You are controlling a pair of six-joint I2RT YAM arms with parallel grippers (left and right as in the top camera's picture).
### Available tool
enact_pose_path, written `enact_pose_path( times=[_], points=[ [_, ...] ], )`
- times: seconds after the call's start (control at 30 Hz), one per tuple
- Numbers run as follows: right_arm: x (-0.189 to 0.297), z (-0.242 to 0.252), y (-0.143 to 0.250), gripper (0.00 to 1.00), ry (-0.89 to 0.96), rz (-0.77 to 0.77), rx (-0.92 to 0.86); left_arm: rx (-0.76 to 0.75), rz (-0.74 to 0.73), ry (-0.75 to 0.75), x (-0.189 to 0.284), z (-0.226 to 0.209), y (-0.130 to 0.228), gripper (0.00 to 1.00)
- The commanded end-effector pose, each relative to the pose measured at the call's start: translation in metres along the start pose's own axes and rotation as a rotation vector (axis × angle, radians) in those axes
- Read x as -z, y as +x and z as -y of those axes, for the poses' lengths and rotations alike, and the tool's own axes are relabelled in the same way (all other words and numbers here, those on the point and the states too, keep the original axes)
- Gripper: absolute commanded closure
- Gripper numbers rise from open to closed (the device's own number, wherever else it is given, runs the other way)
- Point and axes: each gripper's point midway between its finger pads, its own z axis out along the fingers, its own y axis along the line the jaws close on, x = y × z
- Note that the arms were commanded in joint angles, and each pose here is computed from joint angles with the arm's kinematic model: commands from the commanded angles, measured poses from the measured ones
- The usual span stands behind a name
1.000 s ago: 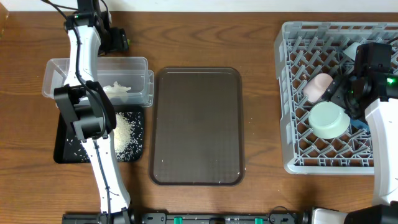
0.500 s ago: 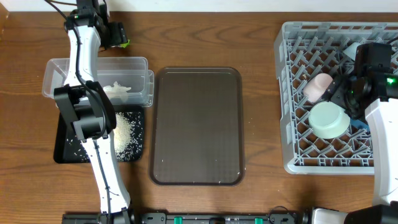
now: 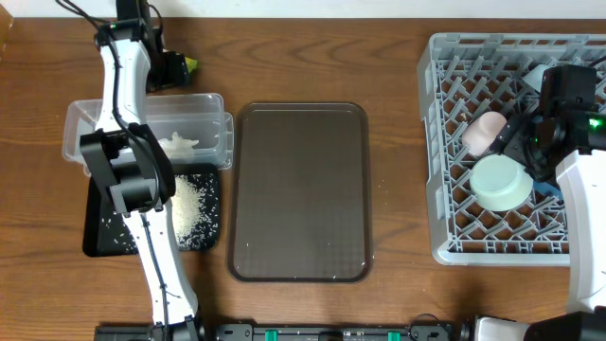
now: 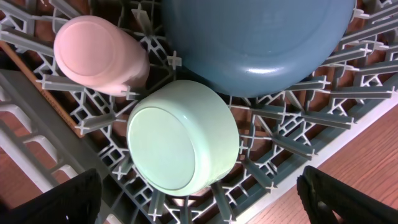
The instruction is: Sort waste into correct bins and load items into the dishwasher rack
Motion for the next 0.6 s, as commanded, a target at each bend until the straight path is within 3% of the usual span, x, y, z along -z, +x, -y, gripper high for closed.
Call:
enact_pose_path(
  times=[0.0,0.1,0.27,0.37,0.47,0.57],
  points=[
    [0.001,0.001,-0.003,0.01,0.006,0.010,-0.016,-0.006,-0.043,-0.024,-0.002,-0.009,0.009,0.17],
    [0.001,0.001,-0.003,0.01,0.006,0.010,-0.016,-0.007,-0.097,-0.005,-0.002,-0.006,0.022,0.18],
    [0.001,0.001,-0.003,0.01,0.006,0.010,-0.016,-0.007,-0.157,0.180,0.003,0.022,0.036,0.18],
    [0.001,0.001,-0.003,0.01,0.006,0.010,-0.016,-0.048,-0.174,0.187,0.004,0.022,0.041,0.18],
    [0.001,0.001,-0.003,0.01,0.006,0.010,-0.016,-0.046,-0.188,0.187,0.005,0.019,0.044,0.29],
    [0.001,0.001,-0.003,0.01,0.006,0.010,-0.016,-0.066,-0.187,0.195,0.005,0.015,0.044,0.30]
  ],
)
